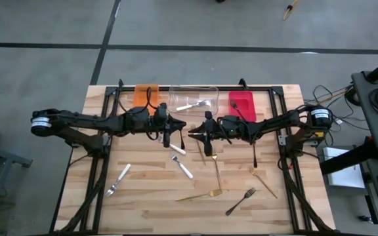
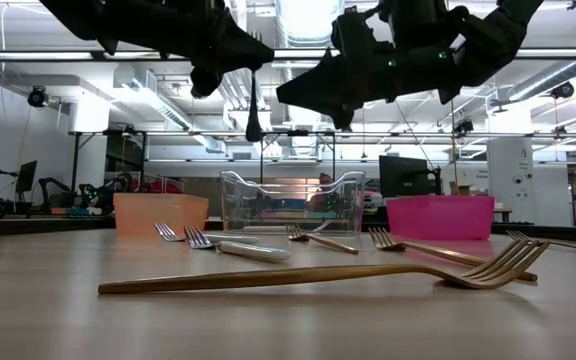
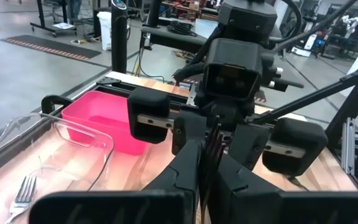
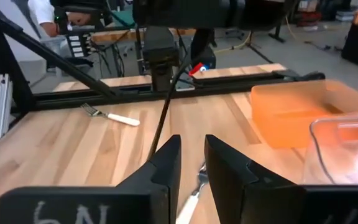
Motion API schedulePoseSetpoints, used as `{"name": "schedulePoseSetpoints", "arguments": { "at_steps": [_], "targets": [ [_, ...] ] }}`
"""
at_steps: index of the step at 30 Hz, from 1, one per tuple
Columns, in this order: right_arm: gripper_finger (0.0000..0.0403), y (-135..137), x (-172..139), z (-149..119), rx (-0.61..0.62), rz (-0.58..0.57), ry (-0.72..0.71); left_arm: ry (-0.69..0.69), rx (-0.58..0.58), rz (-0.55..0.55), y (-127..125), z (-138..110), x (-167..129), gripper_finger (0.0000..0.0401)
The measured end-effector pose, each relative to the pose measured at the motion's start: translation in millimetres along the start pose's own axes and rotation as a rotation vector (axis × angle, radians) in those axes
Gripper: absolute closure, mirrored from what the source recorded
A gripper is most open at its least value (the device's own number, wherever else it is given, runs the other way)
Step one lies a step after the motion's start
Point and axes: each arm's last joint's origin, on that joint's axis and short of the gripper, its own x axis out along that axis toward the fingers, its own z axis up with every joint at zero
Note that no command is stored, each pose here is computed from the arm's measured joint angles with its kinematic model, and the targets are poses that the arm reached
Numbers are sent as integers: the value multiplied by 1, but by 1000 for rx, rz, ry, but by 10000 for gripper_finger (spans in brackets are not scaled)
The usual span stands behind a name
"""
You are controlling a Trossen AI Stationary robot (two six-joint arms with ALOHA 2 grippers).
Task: Sort silverware by color (type)
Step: Put the black fork into the orange bin
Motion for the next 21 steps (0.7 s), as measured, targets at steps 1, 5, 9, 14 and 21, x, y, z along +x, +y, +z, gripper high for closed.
{"name": "schedulePoseSetpoints", "arguments": {
  "at_steps": [1,5,9,14,21],
  "targets": [
    [336,0,0,0,13,-1,4,1,6,0,0,0,0,401],
    [335,1,0,-1,63,20,11,1,18,0,0,0,0,401],
    [335,2,0,-1,79,58,18,1,21,0,0,0,0,401],
    [345,2,0,0,-7,55,0,0,29,0,0,0,0,401],
    [324,-4,-3,16,147,-1,-14,-16,39,-3,0,1,0,401]
  ]
}}
